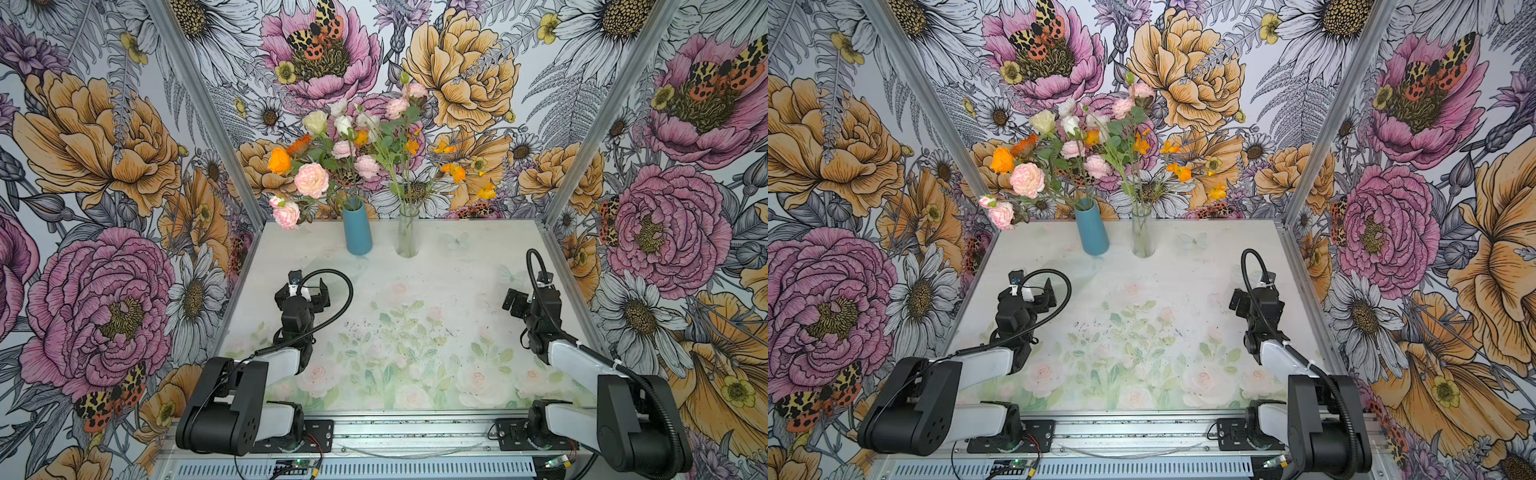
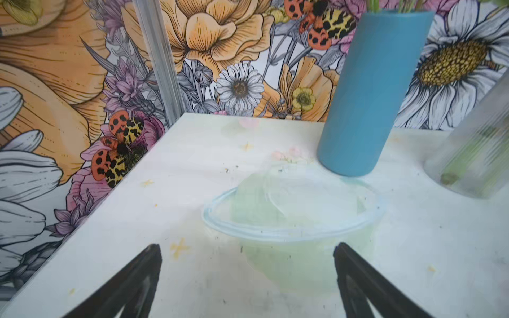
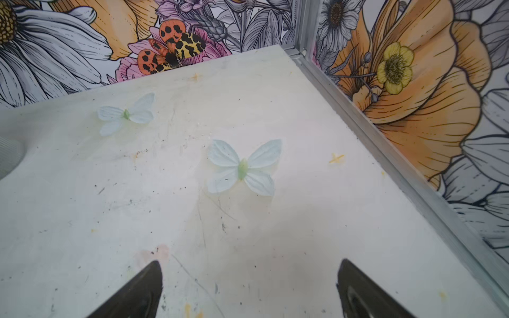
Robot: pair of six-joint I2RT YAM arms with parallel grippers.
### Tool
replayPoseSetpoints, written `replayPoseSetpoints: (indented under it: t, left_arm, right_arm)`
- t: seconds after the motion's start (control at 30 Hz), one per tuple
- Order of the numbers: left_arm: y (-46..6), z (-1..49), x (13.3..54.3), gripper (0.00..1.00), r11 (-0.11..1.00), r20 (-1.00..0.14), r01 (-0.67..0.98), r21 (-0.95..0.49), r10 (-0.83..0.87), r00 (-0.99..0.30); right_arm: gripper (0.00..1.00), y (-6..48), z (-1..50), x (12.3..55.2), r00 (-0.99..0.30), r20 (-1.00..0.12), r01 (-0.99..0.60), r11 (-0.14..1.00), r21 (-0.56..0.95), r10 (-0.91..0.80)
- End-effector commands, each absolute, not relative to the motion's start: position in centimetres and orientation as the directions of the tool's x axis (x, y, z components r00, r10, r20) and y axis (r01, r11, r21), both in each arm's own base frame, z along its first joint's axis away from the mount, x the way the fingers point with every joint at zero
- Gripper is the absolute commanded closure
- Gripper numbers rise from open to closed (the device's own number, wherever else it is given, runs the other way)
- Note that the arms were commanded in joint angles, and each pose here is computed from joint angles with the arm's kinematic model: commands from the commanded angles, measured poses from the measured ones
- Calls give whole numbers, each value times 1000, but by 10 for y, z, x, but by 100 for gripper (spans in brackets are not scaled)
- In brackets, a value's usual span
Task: Arrange flowers in a vase
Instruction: Reset both arms
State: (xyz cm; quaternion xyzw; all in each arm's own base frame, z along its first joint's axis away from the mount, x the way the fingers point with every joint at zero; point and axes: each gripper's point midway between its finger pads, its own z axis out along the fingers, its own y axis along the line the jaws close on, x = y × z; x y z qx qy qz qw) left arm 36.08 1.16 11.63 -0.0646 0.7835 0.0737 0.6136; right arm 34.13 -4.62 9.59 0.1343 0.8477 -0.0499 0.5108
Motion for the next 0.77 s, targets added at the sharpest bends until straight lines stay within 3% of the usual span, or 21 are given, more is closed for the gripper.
replayPoseSetpoints:
  t: [0.0, 0.1, 0.3, 0.47, 0.73]
  left_arm:
    - [24, 136, 369, 1, 980, -998, -199, -20, -33, -60]
    - [23, 131, 370, 1, 978, -997, -207, -7, -24, -77]
    - [29, 122, 394, 1, 970, -981, -243, 12, -36, -191]
    - [32, 120, 396, 1, 971, -978, -240, 0, -50, -201]
    - [23, 120, 399, 1, 982, -978, -190, 13, -28, -208]
  right_arm:
    - [1, -55, 146, 348, -193, -979, 267, 964, 8, 62]
    - [0, -46, 153, 348, -63, -996, 200, 978, 51, 65]
    - [1, -21, 129, 377, -93, -995, 38, 999, 36, 40]
    - [0, -40, 117, 390, -210, -974, 158, 986, 57, 90]
    - [0, -26, 113, 401, -255, -965, 73, 997, 36, 54]
